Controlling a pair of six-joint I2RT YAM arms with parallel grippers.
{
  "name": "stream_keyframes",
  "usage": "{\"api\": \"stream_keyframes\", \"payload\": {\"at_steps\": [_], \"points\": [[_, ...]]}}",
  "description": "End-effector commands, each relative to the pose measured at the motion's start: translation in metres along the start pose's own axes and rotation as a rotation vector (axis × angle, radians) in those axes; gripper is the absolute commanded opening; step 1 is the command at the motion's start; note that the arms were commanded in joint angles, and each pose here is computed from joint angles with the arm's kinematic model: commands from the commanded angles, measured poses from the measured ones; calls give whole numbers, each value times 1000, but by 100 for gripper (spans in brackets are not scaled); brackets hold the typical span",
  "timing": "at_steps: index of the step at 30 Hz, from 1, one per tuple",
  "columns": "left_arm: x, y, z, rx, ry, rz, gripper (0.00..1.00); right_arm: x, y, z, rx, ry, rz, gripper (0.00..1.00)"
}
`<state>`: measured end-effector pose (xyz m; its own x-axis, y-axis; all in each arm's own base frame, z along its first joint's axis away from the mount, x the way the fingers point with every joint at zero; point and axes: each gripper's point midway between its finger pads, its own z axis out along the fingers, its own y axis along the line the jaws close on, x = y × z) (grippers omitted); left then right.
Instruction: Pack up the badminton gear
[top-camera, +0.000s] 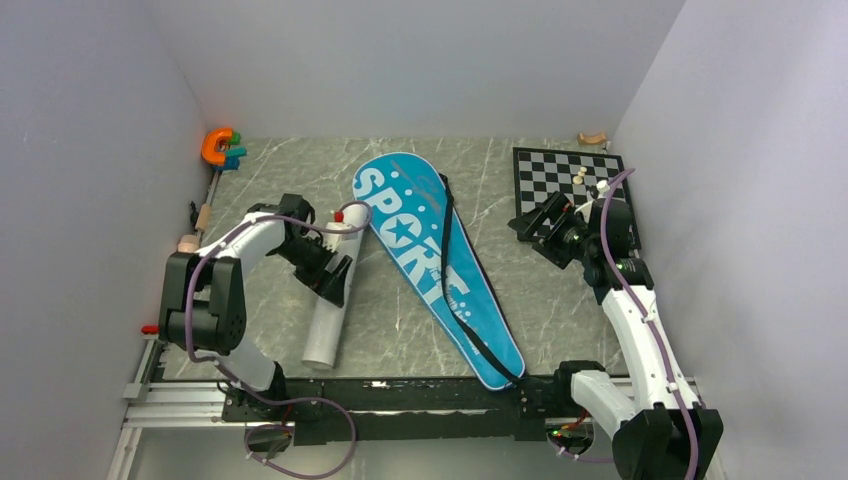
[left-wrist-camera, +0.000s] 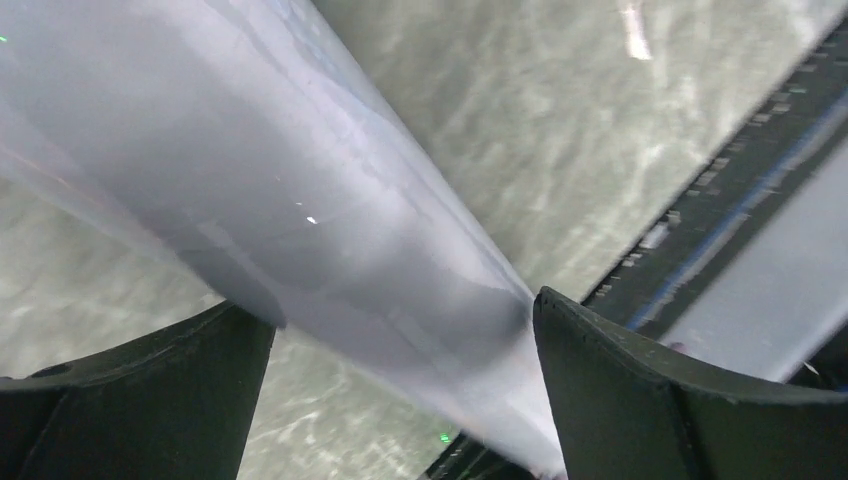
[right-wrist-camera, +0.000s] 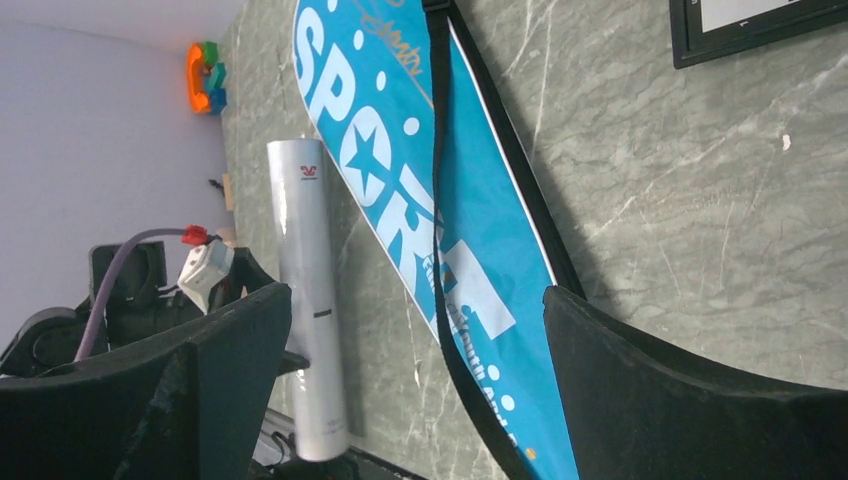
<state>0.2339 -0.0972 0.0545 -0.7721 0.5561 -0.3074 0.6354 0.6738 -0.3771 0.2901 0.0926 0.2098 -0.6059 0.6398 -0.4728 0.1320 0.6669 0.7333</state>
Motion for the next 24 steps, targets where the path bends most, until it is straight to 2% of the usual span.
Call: {"api": "stream_keyframes", "payload": {"at_steps": [1, 6, 11, 19, 24], "points": [[-30, -47, -7, 260, -83, 33, 99, -12, 7, -2, -1, -32, -25, 100], [-59, -55, -10, 359, -132, 15, 99, -13, 3, -1, 23, -35, -20, 100], [-58, -62, -6, 420, -134, -3, 100, -16, -1, -1, 56, -45, -22, 100], [-39, -30, -10, 118, -150, 84, 99, -18, -20, 11, 125, -54, -16, 100], [-53, -15, -52, -84, -242, 161, 99, -34, -33, 14, 205, -116, -49, 100]]}}
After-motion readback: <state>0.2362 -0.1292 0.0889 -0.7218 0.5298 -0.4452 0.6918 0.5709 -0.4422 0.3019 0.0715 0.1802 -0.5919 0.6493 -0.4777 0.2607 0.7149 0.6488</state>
